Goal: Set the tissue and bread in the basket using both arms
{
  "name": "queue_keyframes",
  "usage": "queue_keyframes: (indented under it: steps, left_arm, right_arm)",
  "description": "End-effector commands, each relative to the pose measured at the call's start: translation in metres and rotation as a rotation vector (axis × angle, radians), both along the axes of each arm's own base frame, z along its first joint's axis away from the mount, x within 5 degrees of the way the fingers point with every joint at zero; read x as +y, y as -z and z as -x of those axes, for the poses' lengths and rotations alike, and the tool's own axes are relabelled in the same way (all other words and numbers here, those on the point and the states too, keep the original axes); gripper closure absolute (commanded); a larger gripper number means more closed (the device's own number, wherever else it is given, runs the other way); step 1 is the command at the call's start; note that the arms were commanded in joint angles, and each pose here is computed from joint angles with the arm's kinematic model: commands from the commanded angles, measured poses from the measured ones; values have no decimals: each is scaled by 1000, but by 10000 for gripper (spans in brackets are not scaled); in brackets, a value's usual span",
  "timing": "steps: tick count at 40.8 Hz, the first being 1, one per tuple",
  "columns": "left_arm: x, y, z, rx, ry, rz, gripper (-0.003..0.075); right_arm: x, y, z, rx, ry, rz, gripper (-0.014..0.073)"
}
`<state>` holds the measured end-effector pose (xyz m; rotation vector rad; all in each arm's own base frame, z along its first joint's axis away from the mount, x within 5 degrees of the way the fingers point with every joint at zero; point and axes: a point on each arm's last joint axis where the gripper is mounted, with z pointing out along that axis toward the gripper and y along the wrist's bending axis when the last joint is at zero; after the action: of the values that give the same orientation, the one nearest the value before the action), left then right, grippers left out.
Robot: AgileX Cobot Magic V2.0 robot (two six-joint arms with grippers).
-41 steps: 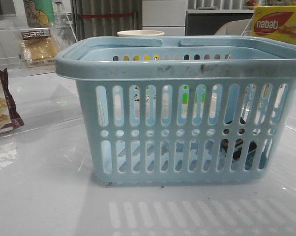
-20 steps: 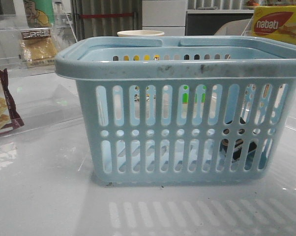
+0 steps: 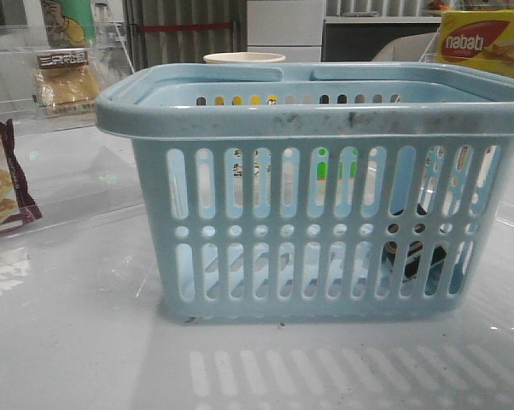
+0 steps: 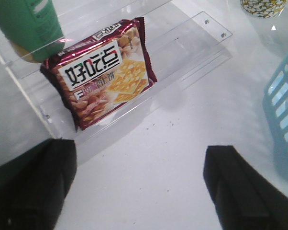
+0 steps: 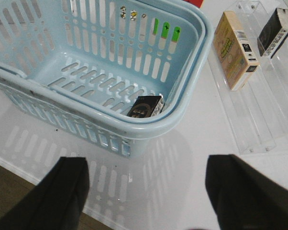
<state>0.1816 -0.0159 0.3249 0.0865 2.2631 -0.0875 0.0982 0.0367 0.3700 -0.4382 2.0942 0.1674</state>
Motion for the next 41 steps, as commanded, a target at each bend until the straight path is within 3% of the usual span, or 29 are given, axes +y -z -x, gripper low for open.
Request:
queue_keyframes:
  steps: [1, 20, 31, 41]
  left_arm:
    - [-6, -17, -34, -116, -5, 65, 120]
    - [-16, -25, -177, -158, -24, 92, 120]
    - [-22, -7, -244, -187, -37, 119, 120]
    - [-23, 19, -281, -223, -50, 118, 120]
  right_arm:
    - [0, -14, -2, -94, 5, -22, -8]
    - [0, -14, -2, -94, 5, -22, -8]
    - [0, -14, -2, -94, 5, -22, -8]
    - [0, -14, -2, -94, 5, -22, -8]
